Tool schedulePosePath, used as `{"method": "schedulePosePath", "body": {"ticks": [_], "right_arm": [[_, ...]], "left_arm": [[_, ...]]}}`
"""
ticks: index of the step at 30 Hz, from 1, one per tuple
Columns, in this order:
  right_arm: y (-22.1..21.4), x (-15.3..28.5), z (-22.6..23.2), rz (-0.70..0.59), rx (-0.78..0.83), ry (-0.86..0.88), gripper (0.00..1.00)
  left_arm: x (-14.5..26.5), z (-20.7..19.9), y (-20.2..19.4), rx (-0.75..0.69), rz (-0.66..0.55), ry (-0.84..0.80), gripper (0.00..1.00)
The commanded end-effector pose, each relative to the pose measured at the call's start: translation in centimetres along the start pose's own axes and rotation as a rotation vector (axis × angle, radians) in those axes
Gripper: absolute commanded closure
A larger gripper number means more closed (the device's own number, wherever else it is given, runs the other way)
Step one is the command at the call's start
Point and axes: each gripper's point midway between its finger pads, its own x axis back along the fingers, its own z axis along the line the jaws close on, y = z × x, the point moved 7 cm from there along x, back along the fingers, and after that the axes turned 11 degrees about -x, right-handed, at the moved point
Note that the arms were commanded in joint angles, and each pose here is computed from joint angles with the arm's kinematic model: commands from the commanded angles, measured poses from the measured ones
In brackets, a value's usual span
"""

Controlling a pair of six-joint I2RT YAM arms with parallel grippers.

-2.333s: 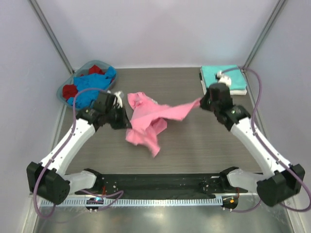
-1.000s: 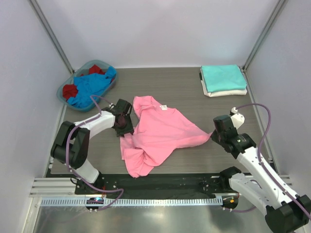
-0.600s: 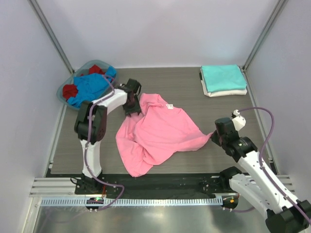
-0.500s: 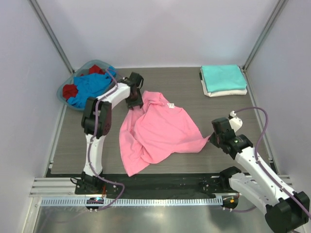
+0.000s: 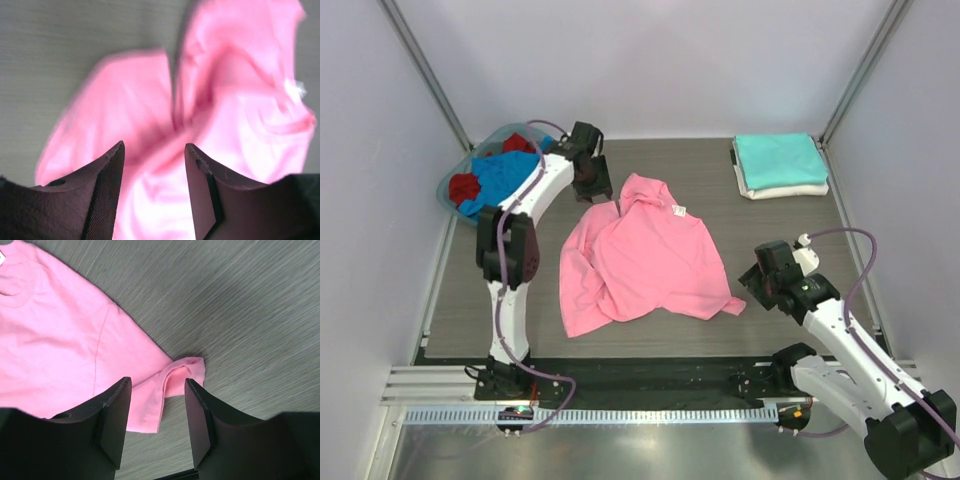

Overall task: Fold and stack the t-shirts
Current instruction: Flatten the tshirt out

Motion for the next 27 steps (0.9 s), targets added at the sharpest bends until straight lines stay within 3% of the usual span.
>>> {"method": "schedulePosePath", "body": {"ticks": [1, 4, 5, 7, 16, 18, 19, 22, 27], "right_arm": [[-0.6, -0.4, 1.1, 0.048, -0.104, 0.038, 0.47], [-1.1, -1.3, 1.0, 0.069, -0.151, -0.002, 0.46], [-1.3, -1.4, 1.2, 0.080, -0.204, -0.013, 0.45], [-1.8, -1.9, 1.4, 0.108, -0.241, -0.029, 0.45], [-1.8, -3.9, 1.6, 0.062, -0.306, -0.049, 0.45], [-2.1, -4.2, 1.5, 0.079, -0.309, -0.045, 0.45], [-2.3, -4.3, 1.5, 0.085, -0.307, -0.049, 0.46], [-2.5, -4.6, 0.8, 0.085, -0.309, -0.064, 0.46], [-2.3, -4.5, 0.8, 0.063, -0.336, -0.053, 0.46]], "left_arm": [[7.0, -4.7, -3.9, -0.098, -0.045, -0.239, 0.47], [8.5, -6.9, -8.0, -0.104, -0.023, -0.336, 0.46], [8.5, -6.0, -11.0, -0.088, 0.023, -0.338, 0.46], [9.1, -5.7, -12.8, -0.030, 0.018, -0.360, 0.46], [9.7, 0.9, -20.0, 0.156, 0.111, -0.162, 0.50], [10.3, 2.3, -20.6, 0.206, 0.081, -0.064, 0.51], [10.9, 3.0, -21.5, 0.257, 0.123, -0.012, 0.51], [12.7, 4.2, -21.9, 0.338, 0.044, 0.051, 0.53], [14.1, 5.5, -24.1, 0.684, -0.036, 0.088, 0.55]]}}
